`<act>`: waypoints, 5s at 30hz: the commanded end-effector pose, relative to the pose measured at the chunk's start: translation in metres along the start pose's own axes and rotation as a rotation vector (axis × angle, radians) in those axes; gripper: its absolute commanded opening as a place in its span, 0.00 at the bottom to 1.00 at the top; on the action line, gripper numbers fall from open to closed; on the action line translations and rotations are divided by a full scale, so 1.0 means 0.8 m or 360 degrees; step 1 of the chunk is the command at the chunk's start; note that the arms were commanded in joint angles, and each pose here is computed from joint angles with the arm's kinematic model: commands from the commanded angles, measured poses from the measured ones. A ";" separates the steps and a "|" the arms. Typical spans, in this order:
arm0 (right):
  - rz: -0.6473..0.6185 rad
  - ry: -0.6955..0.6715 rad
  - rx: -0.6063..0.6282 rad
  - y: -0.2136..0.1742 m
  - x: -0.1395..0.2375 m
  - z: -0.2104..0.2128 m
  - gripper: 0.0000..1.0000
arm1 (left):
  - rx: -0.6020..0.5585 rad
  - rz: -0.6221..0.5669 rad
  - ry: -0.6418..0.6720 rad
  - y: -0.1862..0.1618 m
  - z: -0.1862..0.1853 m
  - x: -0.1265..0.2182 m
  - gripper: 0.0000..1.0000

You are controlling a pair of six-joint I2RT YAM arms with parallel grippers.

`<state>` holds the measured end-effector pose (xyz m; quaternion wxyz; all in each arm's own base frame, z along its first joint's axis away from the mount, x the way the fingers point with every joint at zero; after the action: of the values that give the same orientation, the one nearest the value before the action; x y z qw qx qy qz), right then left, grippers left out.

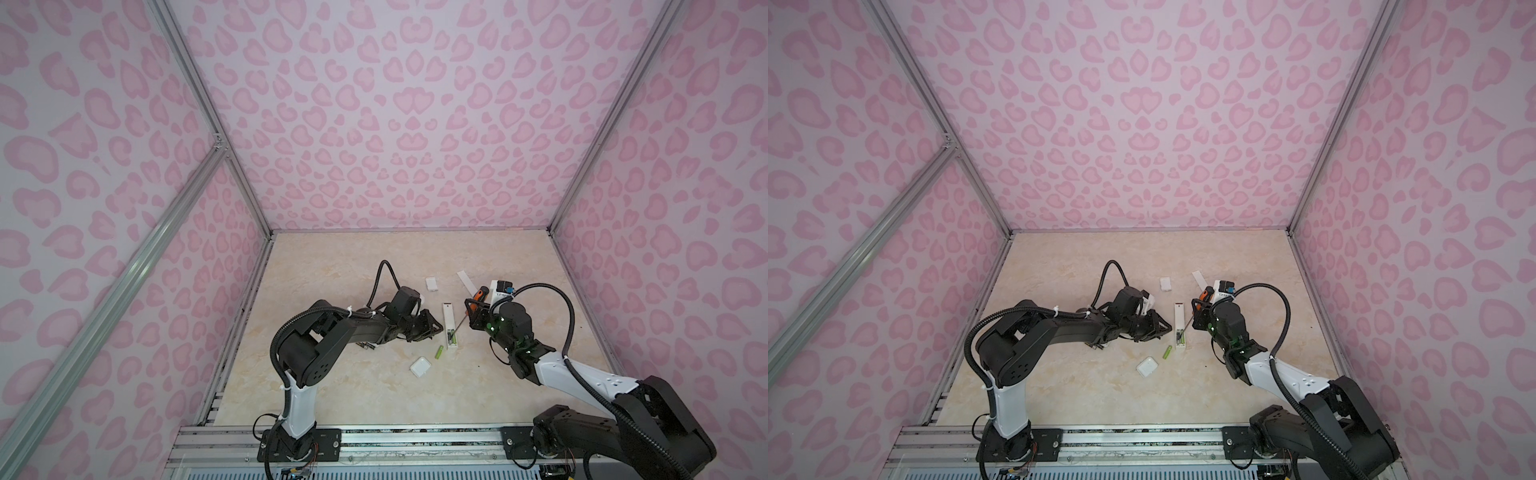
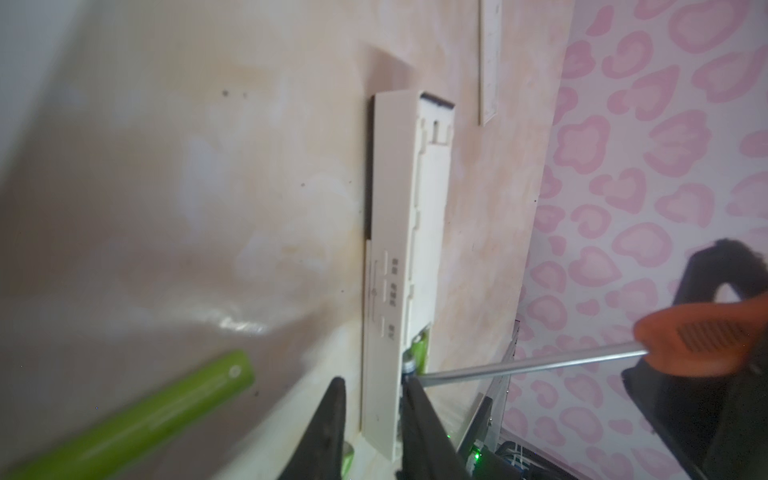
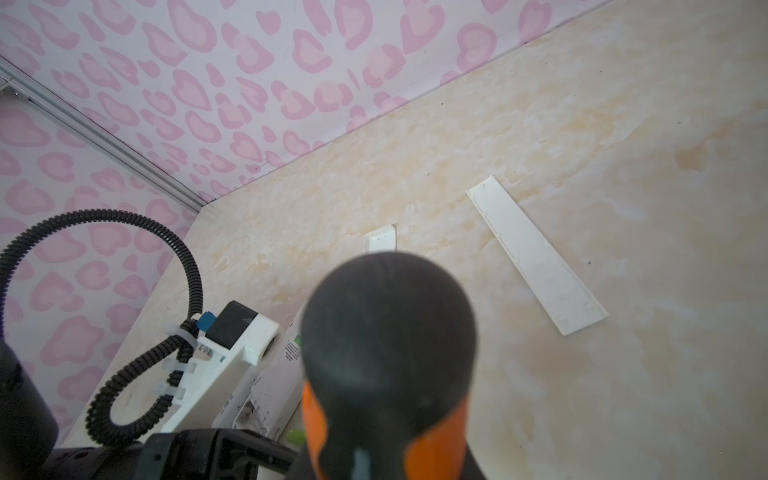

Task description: Unload the batteries from the remote control

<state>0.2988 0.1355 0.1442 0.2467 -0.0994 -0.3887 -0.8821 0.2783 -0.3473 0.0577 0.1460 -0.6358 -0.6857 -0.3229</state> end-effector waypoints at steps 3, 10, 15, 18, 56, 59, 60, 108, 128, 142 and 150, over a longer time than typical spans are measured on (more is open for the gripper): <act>-0.0010 -0.0002 0.0040 -0.001 -0.006 0.000 0.00 | 0.0006 -0.0002 0.0017 -0.009 0.002 -0.001 0.23; -0.0029 0.0074 0.0043 0.006 -0.009 0.021 0.00 | -0.0025 -0.0022 0.0040 -0.007 -0.003 -0.001 0.20; -0.0031 0.0090 0.0068 0.008 -0.006 0.032 0.00 | -0.0022 -0.0060 0.0116 -0.005 0.008 0.011 0.20; -0.0020 0.0087 0.0071 0.005 -0.006 0.032 0.00 | -0.0002 -0.0074 0.0164 -0.006 0.017 0.016 0.20; 0.0007 -0.0157 0.0551 -0.013 -0.003 0.053 0.00 | -0.0164 -0.0021 0.0161 0.001 -0.020 0.010 0.27; 0.0015 -0.0159 0.0570 -0.016 -0.004 0.054 0.00 | -0.0159 -0.0012 0.0158 -0.002 -0.020 0.007 0.27; 0.0017 -0.0160 0.0574 -0.017 -0.005 0.053 0.00 | -0.0157 -0.0009 0.0156 -0.002 -0.020 0.006 0.27; -0.0189 -0.0065 0.0278 -0.025 0.003 0.049 0.00 | -0.0011 0.0016 0.0006 -0.024 -0.031 -0.008 0.04; -0.0265 -0.0113 0.0262 0.008 0.024 0.042 0.00 | -0.0204 -0.0014 0.0177 -0.010 -0.032 0.007 0.30; -0.0148 -0.0087 0.0451 -0.004 0.004 0.055 0.00 | -0.0165 0.0022 0.0206 -0.006 -0.021 -0.013 0.28; -0.0094 -0.0088 0.0542 -0.013 -0.005 0.058 0.00 | -0.0142 0.0037 0.0229 -0.008 -0.011 -0.016 0.25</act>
<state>0.2950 0.1731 0.1643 0.2206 -0.0804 -0.5317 -0.8138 0.2692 -0.3644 0.0597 0.1656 -0.6294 -0.6514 -0.3901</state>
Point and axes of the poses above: each gripper's point midway between its finger pads, its own x axis back along the fingers, its own z axis along the line the jaws close on, y = z × x, the point moved 4 cm from there along x, back along the fingers, and after that the axes turned 13 degrees about -x, right-handed, at the moved point
